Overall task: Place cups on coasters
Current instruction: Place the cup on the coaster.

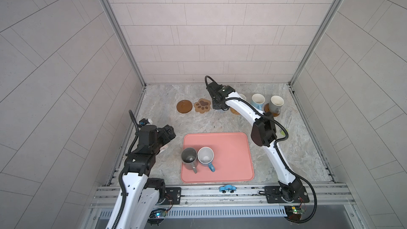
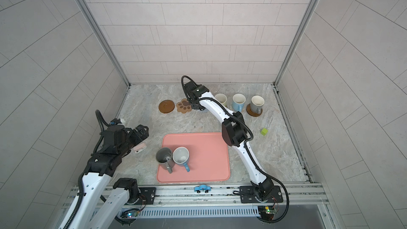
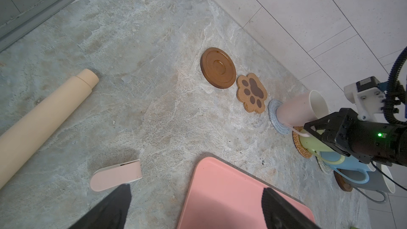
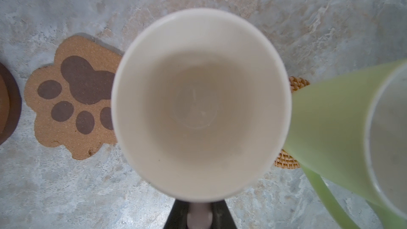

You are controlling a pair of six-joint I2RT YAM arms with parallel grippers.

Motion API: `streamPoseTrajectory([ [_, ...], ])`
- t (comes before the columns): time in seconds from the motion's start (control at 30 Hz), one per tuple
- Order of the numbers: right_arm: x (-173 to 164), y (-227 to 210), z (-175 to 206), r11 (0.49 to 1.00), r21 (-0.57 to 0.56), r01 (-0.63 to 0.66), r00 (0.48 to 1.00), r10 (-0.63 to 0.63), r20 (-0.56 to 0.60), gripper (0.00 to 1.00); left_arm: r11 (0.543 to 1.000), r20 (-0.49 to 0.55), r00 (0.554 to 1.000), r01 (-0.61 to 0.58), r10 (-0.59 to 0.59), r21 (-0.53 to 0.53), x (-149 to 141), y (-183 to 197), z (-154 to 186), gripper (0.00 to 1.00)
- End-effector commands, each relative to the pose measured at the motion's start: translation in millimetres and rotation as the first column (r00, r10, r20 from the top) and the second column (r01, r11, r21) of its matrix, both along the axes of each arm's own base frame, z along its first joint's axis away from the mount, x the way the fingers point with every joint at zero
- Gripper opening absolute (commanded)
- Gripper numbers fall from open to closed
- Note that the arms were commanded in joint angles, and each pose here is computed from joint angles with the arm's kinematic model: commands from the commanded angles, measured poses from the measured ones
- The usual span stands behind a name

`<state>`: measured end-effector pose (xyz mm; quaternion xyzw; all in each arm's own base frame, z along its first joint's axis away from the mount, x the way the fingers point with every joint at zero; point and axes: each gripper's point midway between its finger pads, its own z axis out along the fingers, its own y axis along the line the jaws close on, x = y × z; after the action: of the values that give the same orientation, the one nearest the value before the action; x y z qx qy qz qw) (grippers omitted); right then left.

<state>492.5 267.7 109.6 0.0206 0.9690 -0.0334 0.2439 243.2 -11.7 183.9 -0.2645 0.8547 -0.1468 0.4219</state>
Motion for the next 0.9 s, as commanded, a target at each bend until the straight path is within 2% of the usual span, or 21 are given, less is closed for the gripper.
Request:
streamPoseTrajectory([
  [0.0, 3.5, -3.3, 21.3, 1.000, -0.024, 0.012, 0.998, -0.011, 0.057, 0.00, 1.000, -0.008, 1.000, -0.006, 0.007, 0.016, -2.8, 2.5, -3.5, 1.00],
  [0.4, -0.6, -3.5, 17.6, 1.000, -0.022, 0.013, 0.999, -0.012, 0.034, 0.00, 1.000, -0.010, 1.000, -0.007, 0.007, 0.016, -4.6, 2.8, -4.1, 1.00],
  [0.63, -1.3, -2.2, 21.1, 1.000, -0.010, 0.016, 0.999, -0.016, 0.038, 0.13, 1.000, -0.006, 1.000, -0.007, 0.008, 0.016, -5.4, 2.7, -2.6, 1.00],
  [0.87, -1.9, -2.5, 26.3, 1.000, -0.001, 0.022, 0.999, -0.021, 0.045, 0.20, 1.000, -0.003, 1.000, -0.007, 0.007, 0.016, -7.8, 2.9, -2.2, 1.00],
])
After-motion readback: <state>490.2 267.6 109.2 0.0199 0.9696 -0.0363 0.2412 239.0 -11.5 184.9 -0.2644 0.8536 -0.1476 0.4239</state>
